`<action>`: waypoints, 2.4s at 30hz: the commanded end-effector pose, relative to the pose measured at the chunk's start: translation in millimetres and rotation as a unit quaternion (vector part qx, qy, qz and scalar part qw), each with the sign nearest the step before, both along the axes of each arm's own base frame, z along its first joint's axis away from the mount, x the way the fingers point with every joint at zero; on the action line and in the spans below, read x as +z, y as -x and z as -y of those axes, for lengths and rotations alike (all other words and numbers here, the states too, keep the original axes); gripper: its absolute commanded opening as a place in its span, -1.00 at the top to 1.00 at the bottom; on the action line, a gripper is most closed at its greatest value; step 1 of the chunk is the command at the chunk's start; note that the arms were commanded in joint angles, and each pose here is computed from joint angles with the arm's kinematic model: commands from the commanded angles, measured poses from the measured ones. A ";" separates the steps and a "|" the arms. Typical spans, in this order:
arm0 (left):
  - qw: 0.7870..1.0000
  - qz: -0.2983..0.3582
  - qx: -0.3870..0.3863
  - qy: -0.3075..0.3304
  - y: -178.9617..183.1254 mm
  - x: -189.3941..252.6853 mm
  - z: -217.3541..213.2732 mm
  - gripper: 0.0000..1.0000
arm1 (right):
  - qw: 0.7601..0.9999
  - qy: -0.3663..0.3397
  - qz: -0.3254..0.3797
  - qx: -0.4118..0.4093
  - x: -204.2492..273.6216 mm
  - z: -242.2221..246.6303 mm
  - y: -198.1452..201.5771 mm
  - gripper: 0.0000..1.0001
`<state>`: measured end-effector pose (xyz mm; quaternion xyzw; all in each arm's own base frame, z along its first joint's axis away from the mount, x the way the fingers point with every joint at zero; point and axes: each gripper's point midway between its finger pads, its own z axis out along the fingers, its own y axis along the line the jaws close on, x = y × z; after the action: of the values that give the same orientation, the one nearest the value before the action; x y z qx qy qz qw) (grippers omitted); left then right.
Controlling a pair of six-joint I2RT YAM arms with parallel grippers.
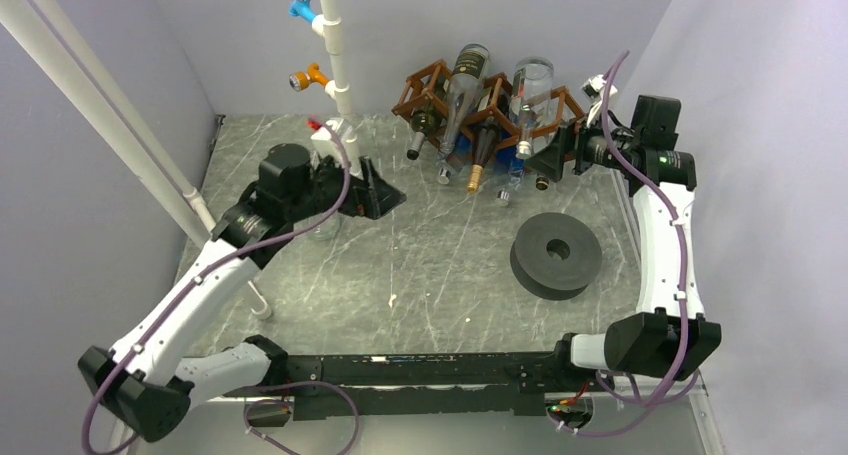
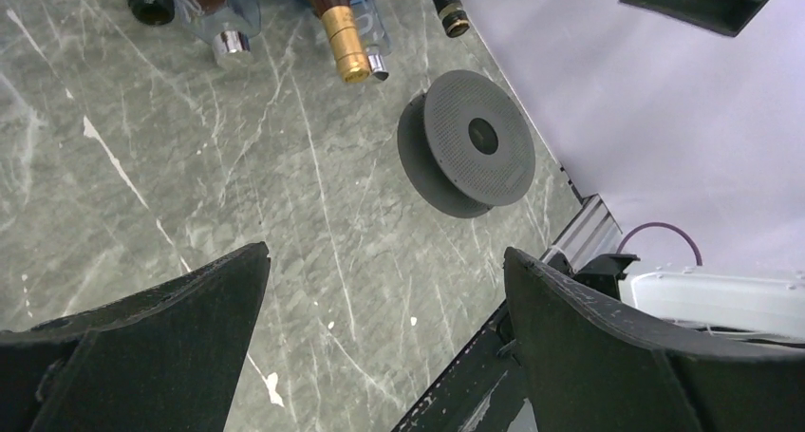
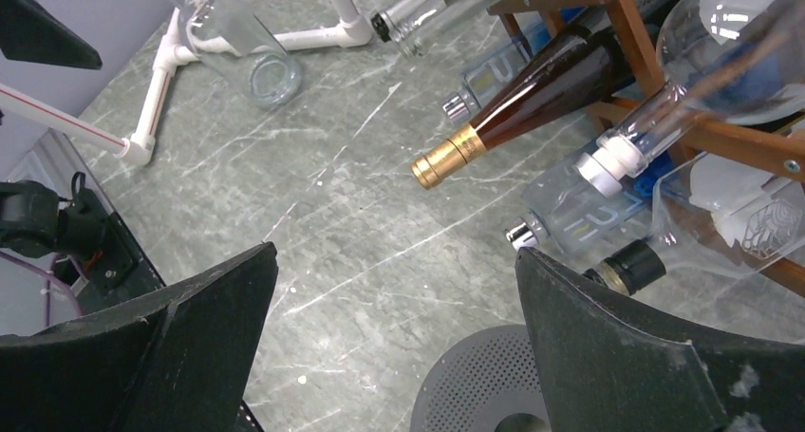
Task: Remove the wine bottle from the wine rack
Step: Pick up the wine bottle from the wine rack.
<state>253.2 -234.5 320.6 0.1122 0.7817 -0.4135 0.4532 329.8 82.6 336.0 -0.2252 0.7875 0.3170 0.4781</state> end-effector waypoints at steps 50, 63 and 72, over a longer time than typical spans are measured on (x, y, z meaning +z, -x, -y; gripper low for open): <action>0.981 0.079 0.124 -0.128 -241.4 -3.2 125.1 -0.73 | 0.995 -0.067 0.022 -0.066 -55.2 46.6 17.1 -1.00; 0.987 0.042 0.117 -0.099 -257.3 -27.9 137.1 -0.48 | 0.995 -0.070 0.023 -0.063 -53.9 45.8 18.4 -1.00; 0.987 0.029 0.119 -0.101 -263.5 -44.5 140.9 -0.42 | 0.995 -0.071 0.023 -0.064 -54.0 46.3 18.2 -0.99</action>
<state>511.0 -366.6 246.4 0.0825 0.8374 -0.2437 0.4823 311.4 35.4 273.4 -0.1320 0.7776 0.3365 0.5144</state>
